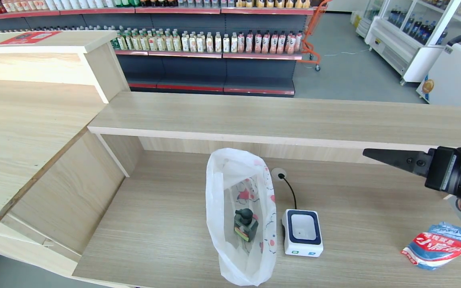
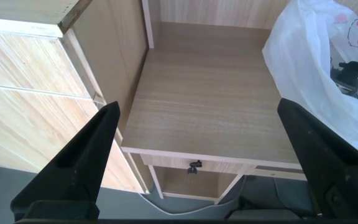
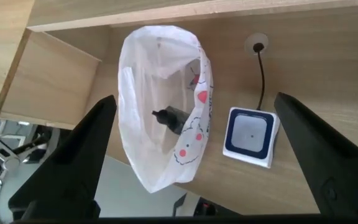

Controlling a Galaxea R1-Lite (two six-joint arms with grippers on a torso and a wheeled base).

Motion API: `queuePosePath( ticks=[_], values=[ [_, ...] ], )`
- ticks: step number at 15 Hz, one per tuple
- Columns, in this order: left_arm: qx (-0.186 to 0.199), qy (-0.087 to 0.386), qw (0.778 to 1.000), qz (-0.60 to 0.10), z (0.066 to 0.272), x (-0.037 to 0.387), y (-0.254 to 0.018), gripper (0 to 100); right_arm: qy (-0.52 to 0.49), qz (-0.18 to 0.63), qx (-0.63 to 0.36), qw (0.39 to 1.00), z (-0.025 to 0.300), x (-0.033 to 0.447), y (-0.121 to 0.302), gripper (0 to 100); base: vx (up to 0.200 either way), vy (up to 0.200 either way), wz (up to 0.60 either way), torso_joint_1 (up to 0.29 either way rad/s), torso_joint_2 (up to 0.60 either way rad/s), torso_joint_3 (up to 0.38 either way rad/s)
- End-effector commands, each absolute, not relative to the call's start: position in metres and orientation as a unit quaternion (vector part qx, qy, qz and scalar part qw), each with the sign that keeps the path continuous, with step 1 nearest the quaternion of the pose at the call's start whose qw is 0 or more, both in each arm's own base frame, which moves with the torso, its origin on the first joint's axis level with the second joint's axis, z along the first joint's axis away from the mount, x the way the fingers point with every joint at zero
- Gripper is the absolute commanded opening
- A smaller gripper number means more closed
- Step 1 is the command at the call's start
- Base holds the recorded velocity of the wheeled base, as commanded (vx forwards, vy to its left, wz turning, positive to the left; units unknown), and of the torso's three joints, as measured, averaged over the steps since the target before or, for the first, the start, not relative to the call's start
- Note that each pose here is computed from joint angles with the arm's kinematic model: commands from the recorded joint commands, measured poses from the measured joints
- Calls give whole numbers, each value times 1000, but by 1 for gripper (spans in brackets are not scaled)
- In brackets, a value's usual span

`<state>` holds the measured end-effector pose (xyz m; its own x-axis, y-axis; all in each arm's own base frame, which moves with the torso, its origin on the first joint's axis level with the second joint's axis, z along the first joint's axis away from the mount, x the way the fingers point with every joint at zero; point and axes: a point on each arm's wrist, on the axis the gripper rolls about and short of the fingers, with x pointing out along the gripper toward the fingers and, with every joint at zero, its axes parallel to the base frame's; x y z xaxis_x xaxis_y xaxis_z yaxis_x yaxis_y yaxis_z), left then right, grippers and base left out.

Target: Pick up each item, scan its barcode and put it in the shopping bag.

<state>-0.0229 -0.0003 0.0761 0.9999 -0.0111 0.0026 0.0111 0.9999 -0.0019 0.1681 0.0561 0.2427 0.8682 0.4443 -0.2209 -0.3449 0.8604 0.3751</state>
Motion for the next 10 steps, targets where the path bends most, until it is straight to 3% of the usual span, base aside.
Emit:
queuePosePath(
  ticks=[1, 6, 10],
  values=[
    [-2, -1, 1000, -5, 76, -23, 0, 100, 157, 199, 165, 953, 241, 167, 53, 100, -200, 0, 0, 2, 2, 7],
    [-2, -2, 1000, -5, 76, -23, 0, 100, 179, 143, 188, 955, 232, 173, 37, 100, -200, 0, 0, 4, 8, 1],
    [-1, -2, 1000, -5, 76, -23, 0, 100, 185, 125, 210, 952, 228, 173, 32, 100, 0, 0, 0, 0, 0, 0]
  ],
)
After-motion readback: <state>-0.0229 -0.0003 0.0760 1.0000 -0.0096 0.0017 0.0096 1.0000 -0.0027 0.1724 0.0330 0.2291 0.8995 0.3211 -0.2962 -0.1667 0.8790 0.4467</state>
